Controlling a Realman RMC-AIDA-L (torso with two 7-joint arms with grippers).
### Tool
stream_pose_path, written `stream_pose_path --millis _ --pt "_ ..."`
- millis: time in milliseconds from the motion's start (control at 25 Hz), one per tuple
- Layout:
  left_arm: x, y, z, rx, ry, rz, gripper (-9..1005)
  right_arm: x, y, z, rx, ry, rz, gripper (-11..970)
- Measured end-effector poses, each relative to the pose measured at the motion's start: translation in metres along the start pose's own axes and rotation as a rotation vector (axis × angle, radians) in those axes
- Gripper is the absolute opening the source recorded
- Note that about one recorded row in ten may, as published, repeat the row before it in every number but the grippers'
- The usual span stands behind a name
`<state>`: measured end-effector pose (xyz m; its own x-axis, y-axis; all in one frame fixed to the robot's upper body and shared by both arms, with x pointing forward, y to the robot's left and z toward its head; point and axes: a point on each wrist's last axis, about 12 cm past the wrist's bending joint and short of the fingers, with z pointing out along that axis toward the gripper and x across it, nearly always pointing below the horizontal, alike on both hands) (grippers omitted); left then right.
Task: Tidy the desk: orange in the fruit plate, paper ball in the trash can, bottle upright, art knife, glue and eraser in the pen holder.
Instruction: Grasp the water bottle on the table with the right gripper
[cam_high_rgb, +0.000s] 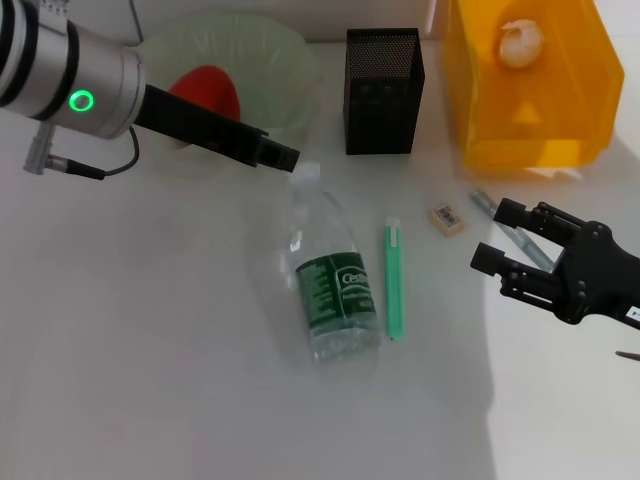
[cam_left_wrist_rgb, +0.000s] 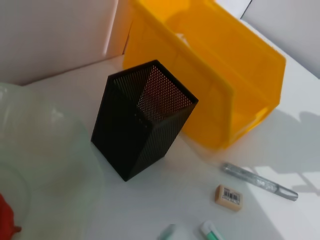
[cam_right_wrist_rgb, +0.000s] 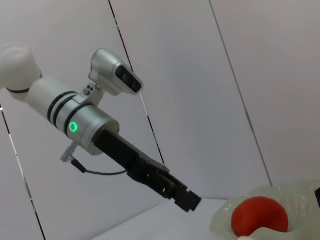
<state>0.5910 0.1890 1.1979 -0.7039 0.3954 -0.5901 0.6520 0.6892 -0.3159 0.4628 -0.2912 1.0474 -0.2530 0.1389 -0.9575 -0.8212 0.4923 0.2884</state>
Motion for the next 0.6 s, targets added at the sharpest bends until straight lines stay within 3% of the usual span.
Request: stream_pose_path --millis 160,440,600 --pt "0.002 -0.001 -0.01 0.016 -0.042 0.027 357 0.001 0.0 0.0 0.001 0.0 0.004 699" --pt "0.004 0.009 -0.019 0.015 -0.074 -0.016 87 0.001 0.0 0.0 0.007 -0.007 0.013 696" --pt "0.004 0.01 -0.02 0.023 -0.066 -0.012 33 0.0 -0.001 0.001 0.004 -0.008 0.016 694"
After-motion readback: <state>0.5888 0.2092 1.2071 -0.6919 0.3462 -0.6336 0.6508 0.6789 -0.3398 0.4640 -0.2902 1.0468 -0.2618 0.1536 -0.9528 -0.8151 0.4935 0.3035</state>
